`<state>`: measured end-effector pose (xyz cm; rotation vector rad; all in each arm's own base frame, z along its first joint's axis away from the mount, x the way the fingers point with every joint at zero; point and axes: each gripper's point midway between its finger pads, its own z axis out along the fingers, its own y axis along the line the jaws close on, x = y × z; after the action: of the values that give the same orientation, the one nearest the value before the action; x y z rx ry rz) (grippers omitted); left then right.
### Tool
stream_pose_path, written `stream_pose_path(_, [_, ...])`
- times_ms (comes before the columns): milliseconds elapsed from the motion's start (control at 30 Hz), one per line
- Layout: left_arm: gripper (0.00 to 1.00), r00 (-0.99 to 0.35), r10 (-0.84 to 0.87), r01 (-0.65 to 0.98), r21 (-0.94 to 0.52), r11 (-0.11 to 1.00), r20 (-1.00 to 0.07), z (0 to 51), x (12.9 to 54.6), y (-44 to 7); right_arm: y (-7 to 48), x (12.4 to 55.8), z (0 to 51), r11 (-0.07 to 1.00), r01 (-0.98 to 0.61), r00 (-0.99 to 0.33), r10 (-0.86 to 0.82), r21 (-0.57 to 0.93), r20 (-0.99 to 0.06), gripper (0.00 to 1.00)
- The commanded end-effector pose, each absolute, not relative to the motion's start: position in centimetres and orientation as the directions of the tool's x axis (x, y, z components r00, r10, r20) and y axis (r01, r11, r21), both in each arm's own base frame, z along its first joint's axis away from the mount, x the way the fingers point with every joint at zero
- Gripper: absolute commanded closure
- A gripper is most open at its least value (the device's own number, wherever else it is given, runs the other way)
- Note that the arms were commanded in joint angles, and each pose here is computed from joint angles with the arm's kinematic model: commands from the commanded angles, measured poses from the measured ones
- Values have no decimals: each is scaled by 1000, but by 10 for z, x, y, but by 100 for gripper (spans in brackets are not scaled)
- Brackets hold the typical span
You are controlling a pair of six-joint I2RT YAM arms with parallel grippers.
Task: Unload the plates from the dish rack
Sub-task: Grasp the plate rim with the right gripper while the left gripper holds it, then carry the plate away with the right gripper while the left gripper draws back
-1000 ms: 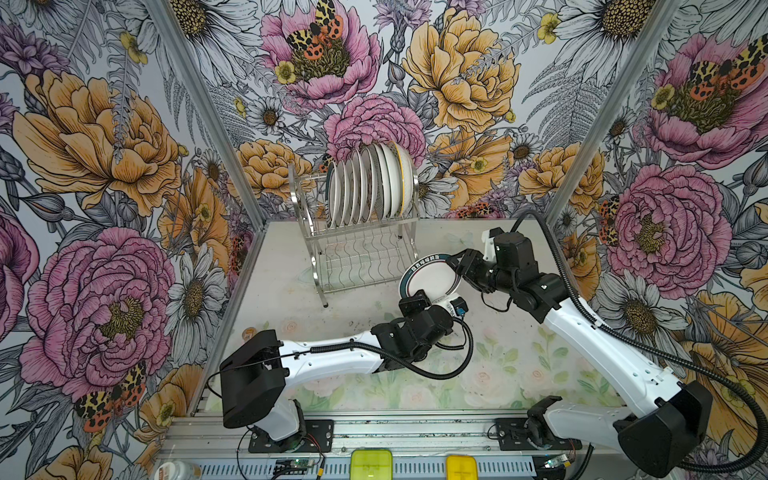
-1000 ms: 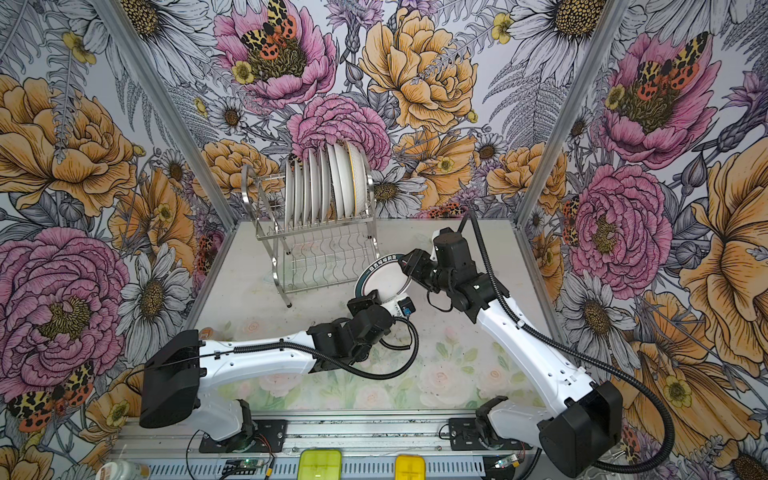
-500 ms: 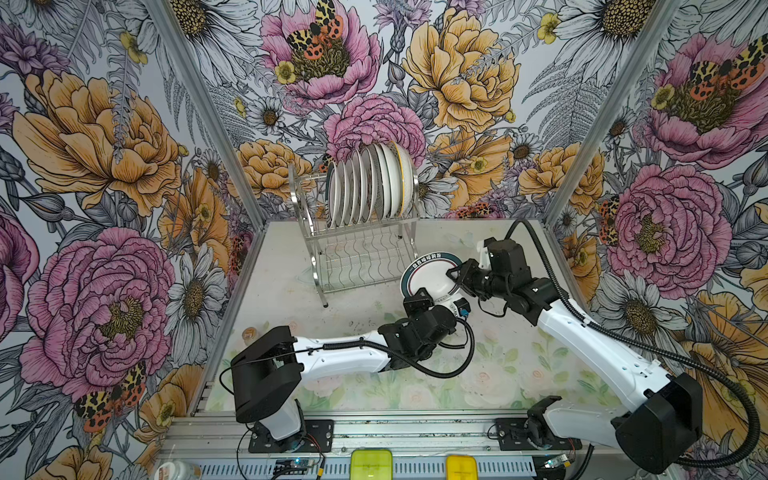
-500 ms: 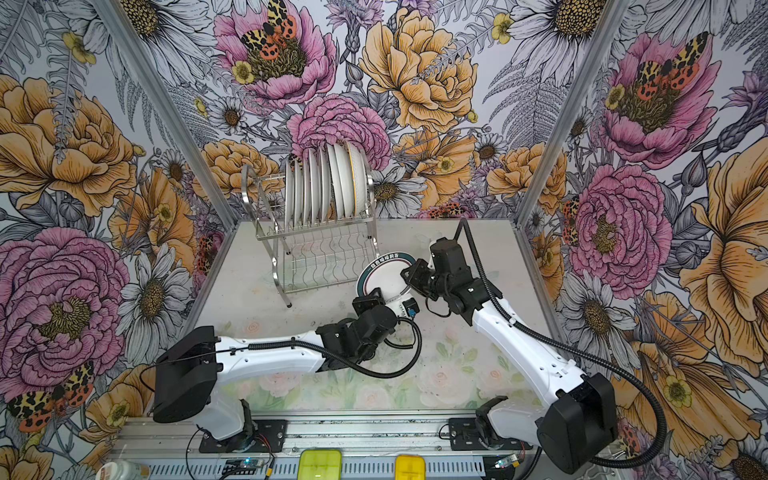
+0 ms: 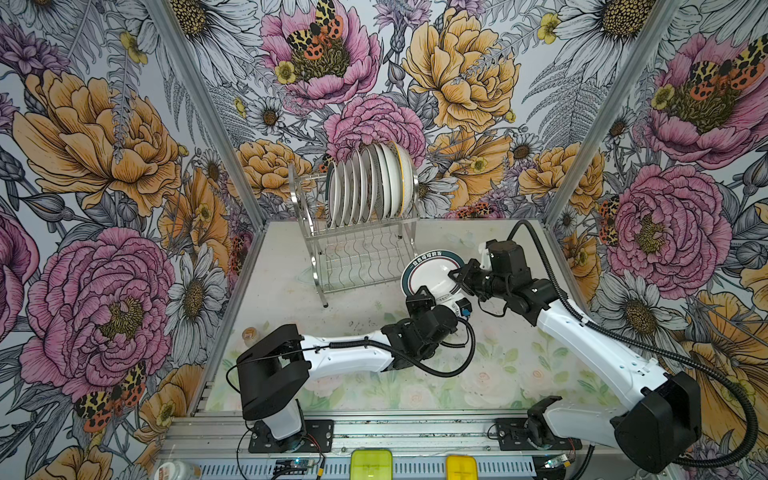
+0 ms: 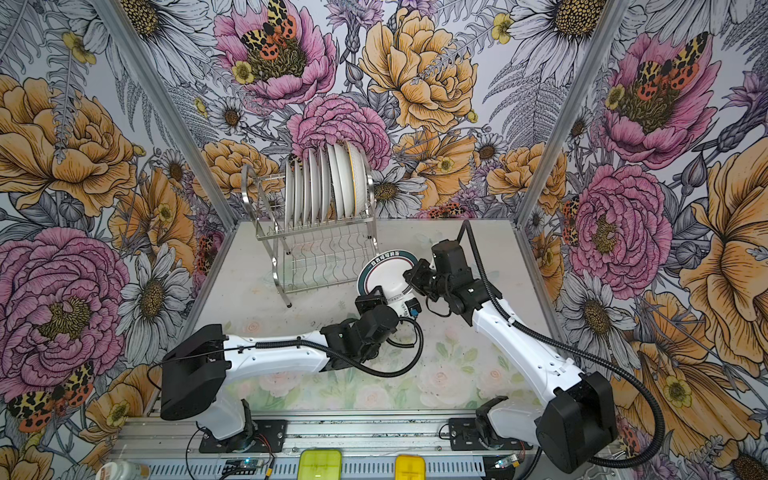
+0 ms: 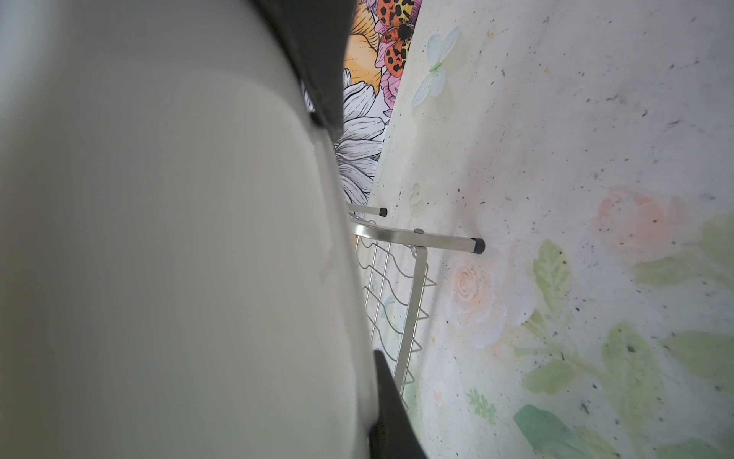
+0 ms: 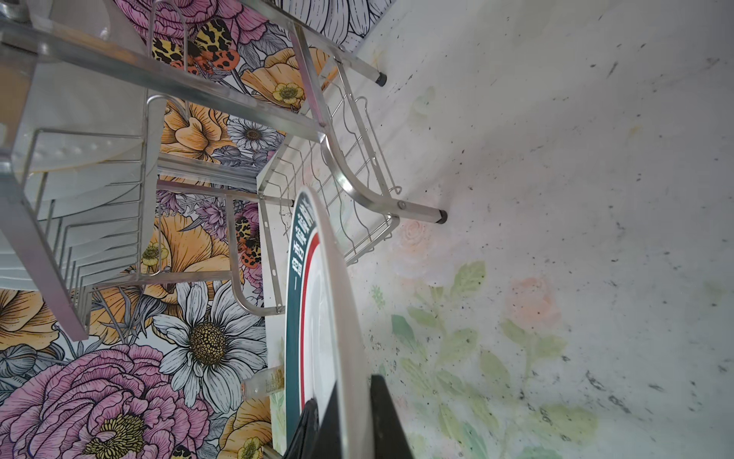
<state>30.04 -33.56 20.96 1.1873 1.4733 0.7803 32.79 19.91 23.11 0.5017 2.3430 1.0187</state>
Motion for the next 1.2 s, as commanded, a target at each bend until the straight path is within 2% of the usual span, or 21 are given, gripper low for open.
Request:
stream_pose_path(0, [86, -6, 903, 183, 887, 423, -429, 242, 314, -336, 192, 327, 234, 681, 88, -777, 503, 727, -378, 100])
stream_pose_path(167, [61, 1, 867, 186, 852, 489, -498, 252, 311, -336, 182, 330, 240, 690, 90, -746, 525, 718, -410, 100])
stream_pose_path(333, [49, 21, 829, 214, 812, 543, -559, 266, 306, -335, 168, 335, 254, 695, 90, -695, 557, 713, -455, 100])
stream_pose_path(600, [35, 43, 782, 254, 763, 594, -622, 279, 294, -337, 131, 344, 286, 703, 95, -577, 616, 704, -537, 100])
stream_pose_path(933, [30, 17, 717, 270, 693, 668, -697, 298, 292, -319, 63, 362, 309, 707, 166, -421, 681, 688, -599, 100])
stream_pose_path(1067, [28, -57, 640, 275, 604, 748, -766, 304, 302, -299, 39, 374, 303, 699, 213, -377, 704, 683, -602, 100])
stream_pose_path(1100, [23, -82, 609, 283, 568, 773, -789, 305, 306, -292, 34, 377, 298, 692, 226, -371, 712, 685, -596, 100])
stream_pose_path(1133, [7, -100, 579, 283, 535, 796, -809, 306, 308, -286, 29, 381, 295, 686, 229, -363, 719, 691, -593, 100])
stream_pose_path(1167, [1, -117, 542, 273, 498, 823, -832, 307, 311, -278, 25, 385, 290, 676, 229, -360, 727, 700, -585, 100])
